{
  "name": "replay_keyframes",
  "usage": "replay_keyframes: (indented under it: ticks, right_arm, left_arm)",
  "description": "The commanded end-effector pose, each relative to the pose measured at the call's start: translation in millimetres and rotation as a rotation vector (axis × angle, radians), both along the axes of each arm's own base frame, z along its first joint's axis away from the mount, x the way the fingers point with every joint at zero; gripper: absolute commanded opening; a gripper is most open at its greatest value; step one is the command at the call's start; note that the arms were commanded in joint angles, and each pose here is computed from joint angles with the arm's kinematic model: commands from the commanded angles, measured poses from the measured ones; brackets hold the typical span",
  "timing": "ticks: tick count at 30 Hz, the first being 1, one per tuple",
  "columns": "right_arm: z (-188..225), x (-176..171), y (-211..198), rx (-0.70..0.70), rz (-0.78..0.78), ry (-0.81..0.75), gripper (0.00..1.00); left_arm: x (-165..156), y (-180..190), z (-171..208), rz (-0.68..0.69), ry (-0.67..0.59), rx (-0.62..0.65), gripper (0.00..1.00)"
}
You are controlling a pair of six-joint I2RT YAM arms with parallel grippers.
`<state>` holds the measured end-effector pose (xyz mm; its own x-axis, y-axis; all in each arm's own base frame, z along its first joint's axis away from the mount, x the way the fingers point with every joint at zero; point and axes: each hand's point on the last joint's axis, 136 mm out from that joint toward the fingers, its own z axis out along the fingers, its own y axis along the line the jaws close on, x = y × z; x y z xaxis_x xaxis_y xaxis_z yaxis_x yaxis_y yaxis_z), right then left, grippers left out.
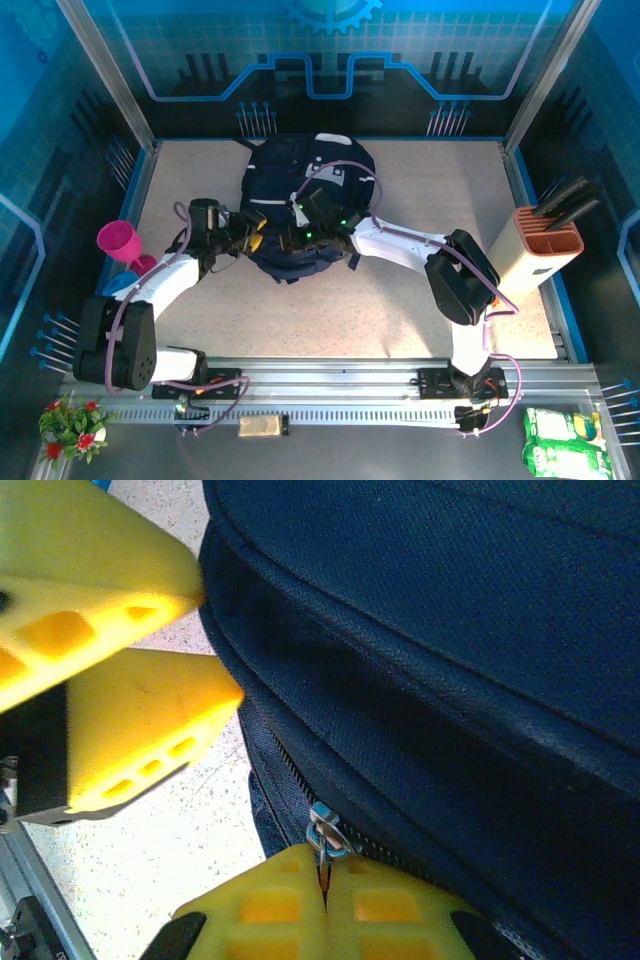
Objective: Pack books, pencil case, and school supplies into a backpack
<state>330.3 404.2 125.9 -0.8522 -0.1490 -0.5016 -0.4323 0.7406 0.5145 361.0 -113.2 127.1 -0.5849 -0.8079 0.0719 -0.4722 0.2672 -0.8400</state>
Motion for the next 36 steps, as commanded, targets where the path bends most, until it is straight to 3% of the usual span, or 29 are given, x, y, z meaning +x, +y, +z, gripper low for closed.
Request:
replay_keyframes:
  ticks: [1, 6, 14, 20, 28, 36]
  right_arm:
    - [23.1, 1.5, 17.0, 0.066, 0.022, -0.04, 0.0]
    - [22.3, 0.1, 17.4, 0.063, 0.026, -0.039, 0.0]
    - [13.6, -2.3, 2.4, 0.0, 0.004, -0.059, 0.0]
    - [-2.1, -5.1, -32.1, -0.133, -0.037, -0.109, 0.0]
    - [-27.1, -20.8, -82.1, -0.341, 0.047, -0.197, 0.0]
    - [-38.4, -0.8, -135.1, -0.45, -0.009, -0.174, 0.0]
  left_arm:
    - [1.5, -9.3, -4.1, 0.0, 0.012, -0.043, 0.51]
    - [3.4, -9.6, -10.2, 0.021, 0.019, -0.034, 0.47]
    - [10.0, -9.6, -17.8, 0.023, 0.019, -0.02, 0.28]
    - [15.8, -6.3, -15.1, 0.013, -0.004, 0.022, 0.13]
    - [16.6, 2.7, -11.2, -0.034, -0.014, 0.085, 0.06]
    - [13.4, 10.8, -12.4, -0.059, -0.013, 0.11, 0.04]
